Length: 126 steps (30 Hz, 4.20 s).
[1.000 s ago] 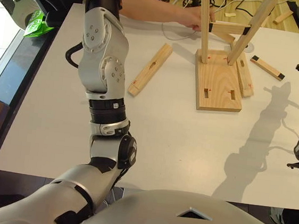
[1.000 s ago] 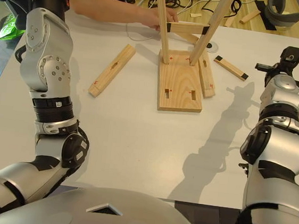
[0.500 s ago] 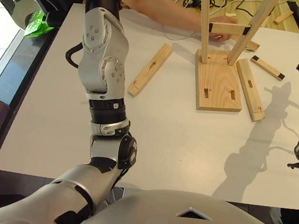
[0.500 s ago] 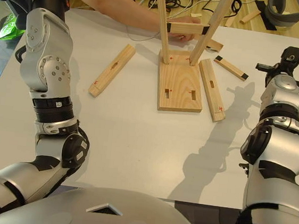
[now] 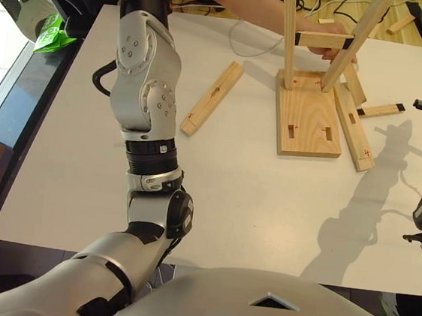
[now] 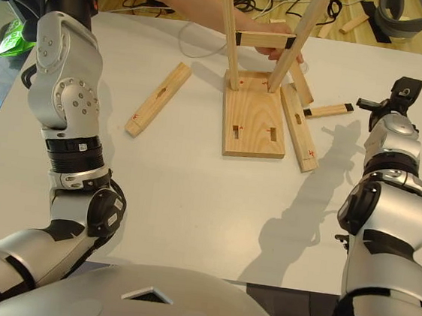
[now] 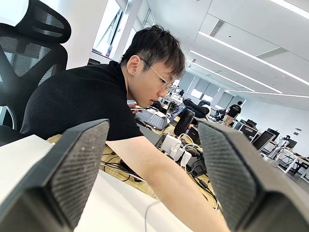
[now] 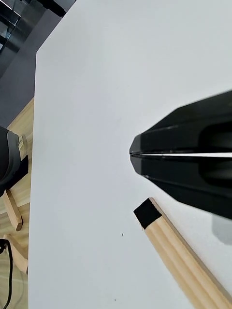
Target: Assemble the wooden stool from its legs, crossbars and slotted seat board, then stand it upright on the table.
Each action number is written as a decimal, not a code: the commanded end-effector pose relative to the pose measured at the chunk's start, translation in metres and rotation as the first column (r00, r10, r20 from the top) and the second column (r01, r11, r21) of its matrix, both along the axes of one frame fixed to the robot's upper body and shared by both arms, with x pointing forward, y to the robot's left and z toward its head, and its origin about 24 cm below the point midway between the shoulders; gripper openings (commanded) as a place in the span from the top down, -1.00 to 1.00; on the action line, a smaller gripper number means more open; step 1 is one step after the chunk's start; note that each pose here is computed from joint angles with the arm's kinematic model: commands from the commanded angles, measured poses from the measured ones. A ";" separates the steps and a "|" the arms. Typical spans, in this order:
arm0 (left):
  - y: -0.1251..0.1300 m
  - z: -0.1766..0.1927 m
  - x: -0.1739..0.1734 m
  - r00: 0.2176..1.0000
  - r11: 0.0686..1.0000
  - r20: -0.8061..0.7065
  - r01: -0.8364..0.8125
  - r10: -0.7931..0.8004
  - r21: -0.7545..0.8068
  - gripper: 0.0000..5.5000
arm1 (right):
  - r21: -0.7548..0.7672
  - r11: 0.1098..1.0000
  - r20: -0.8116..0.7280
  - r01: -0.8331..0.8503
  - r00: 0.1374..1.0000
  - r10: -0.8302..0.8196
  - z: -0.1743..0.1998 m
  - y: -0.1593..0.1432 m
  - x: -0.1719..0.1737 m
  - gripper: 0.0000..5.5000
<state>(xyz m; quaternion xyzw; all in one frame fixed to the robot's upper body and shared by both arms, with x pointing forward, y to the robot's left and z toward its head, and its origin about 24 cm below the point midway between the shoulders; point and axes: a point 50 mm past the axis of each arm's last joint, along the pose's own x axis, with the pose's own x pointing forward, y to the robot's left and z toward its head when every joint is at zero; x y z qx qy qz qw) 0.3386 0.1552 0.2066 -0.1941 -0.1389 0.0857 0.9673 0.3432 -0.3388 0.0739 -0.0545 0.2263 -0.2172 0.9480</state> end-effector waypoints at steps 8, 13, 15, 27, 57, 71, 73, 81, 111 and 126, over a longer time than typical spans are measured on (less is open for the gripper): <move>0.000 0.001 0.001 1.000 1.000 -0.012 0.004 -0.004 0.015 -0.23 | 0.032 0.999 -0.025 -0.004 1.000 0.005 -0.005 0.003 -0.001 0.99; -0.001 0.001 0.002 1.000 1.000 -0.014 0.015 -0.015 0.022 -0.23 | 0.141 0.985 0.050 -0.104 0.994 0.098 0.003 0.020 0.012 0.81; 0.001 0.001 0.002 1.000 1.000 -0.016 0.011 -0.011 0.025 -0.23 | 0.236 0.965 0.115 -0.114 0.989 0.089 0.014 0.029 0.021 0.68; -0.004 0.004 0.002 1.000 0.999 -0.014 0.029 -0.028 0.029 -0.23 | 0.223 0.973 -0.142 -0.057 0.986 0.091 -0.013 0.060 0.021 0.18; 0.003 -0.001 0.004 1.000 1.000 0.012 -0.027 0.027 0.000 -0.23 | 0.550 0.833 -0.527 -0.057 0.750 0.400 -0.071 0.045 -0.059 0.18; 0.007 0.003 0.004 0.999 0.999 0.034 -0.041 0.041 -0.005 -0.23 | 0.468 0.874 -0.441 -0.127 0.824 0.356 -0.050 0.038 -0.049 0.53; 0.010 0.006 0.002 0.998 0.999 0.043 -0.052 0.052 -0.011 -0.23 | 0.417 0.893 -0.387 -0.167 0.857 0.341 -0.036 0.038 -0.040 0.53; 0.017 0.028 0.007 0.993 0.999 0.108 -0.039 0.042 -0.029 -0.23 | 0.131 0.935 0.017 -0.330 0.943 0.331 0.042 0.059 -0.009 0.53; -0.092 0.043 -0.011 0.480 0.492 0.123 0.865 -0.868 0.097 -0.23 | -0.691 0.369 0.333 -0.622 0.179 0.926 0.154 0.176 -0.039 0.53; -0.095 0.046 -0.013 0.489 0.510 0.178 0.855 -0.854 0.093 -0.23 | -0.692 0.327 0.334 -0.643 0.116 0.935 0.149 0.196 -0.044 0.53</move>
